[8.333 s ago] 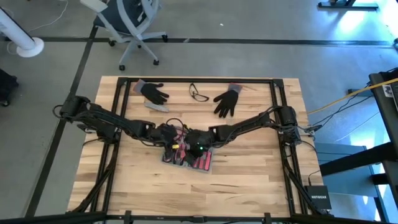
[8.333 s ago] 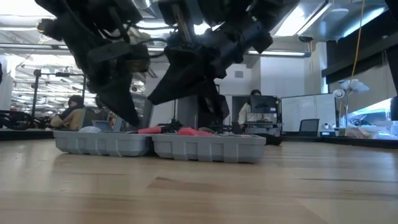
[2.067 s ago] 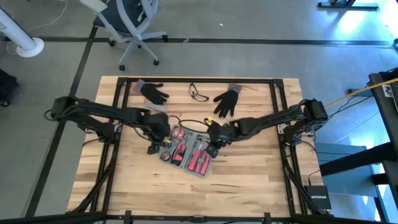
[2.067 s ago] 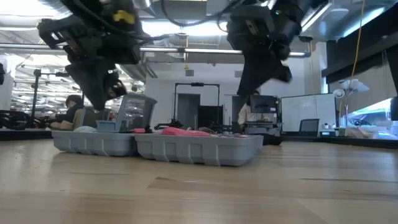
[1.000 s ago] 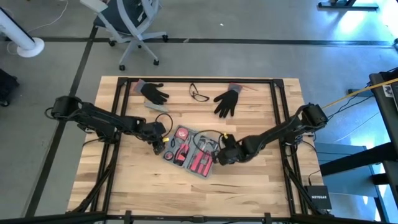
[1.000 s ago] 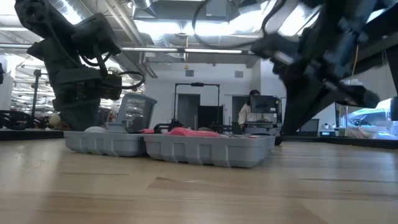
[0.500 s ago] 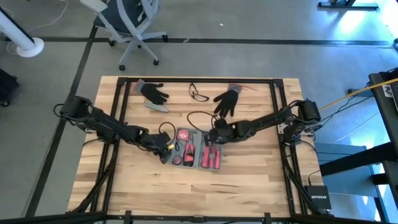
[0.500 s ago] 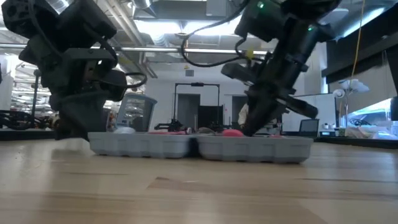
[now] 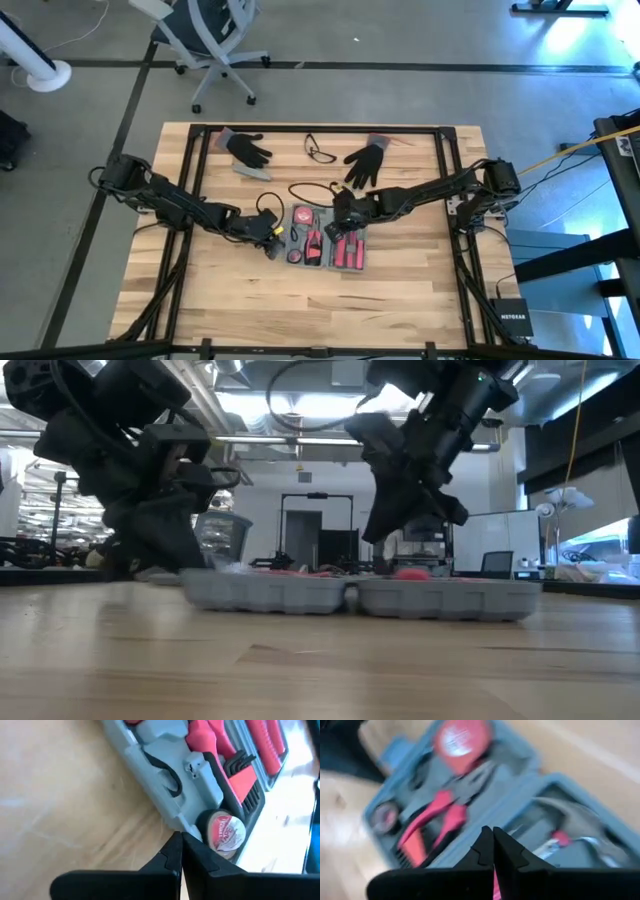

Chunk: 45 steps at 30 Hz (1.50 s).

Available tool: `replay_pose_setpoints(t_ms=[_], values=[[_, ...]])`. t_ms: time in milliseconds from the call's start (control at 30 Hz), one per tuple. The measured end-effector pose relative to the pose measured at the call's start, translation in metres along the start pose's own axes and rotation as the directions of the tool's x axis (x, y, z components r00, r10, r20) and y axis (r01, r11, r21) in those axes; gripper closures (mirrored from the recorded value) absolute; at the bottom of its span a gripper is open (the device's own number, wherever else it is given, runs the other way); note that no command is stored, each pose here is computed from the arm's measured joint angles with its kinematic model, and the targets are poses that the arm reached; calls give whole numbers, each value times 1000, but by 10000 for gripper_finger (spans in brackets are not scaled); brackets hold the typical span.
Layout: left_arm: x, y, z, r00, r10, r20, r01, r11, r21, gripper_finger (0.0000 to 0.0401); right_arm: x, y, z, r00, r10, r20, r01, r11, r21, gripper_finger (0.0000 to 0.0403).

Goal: Prefit tool cases

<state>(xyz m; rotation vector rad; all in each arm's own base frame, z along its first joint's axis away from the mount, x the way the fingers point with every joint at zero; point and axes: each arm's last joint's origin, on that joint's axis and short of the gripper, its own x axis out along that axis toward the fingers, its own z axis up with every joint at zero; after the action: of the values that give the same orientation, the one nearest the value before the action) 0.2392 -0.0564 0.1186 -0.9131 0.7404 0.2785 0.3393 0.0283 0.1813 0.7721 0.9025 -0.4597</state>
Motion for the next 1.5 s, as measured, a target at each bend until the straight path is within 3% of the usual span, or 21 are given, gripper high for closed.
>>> replay_pose_setpoints(t_ms=[167,367,767,1067,1267,1500], values=[[0,1,1,998,35,44,-34,999,-23,401,-2,3,-8,987,70,-146,-79,995,-61,403],[1,2,0,997,48,57,-47,999,-26,401,-4,14,-30,974,72,-217,-98,989,-114,403],[1,2,1,994,63,89,-59,997,-39,401,10,18,-50,978,6,-209,-23,997,-76,403],[1,2,1,994,65,88,-62,997,-44,401,25,15,-63,951,-39,-306,10,996,-94,403],[1,3,1,993,69,93,-65,997,-46,401,16,17,-61,958,-22,-287,-5,996,-93,403],[1,3,1,993,69,94,-65,997,-46,401,0,7,-50,964,-138,-230,117,988,-103,403]])
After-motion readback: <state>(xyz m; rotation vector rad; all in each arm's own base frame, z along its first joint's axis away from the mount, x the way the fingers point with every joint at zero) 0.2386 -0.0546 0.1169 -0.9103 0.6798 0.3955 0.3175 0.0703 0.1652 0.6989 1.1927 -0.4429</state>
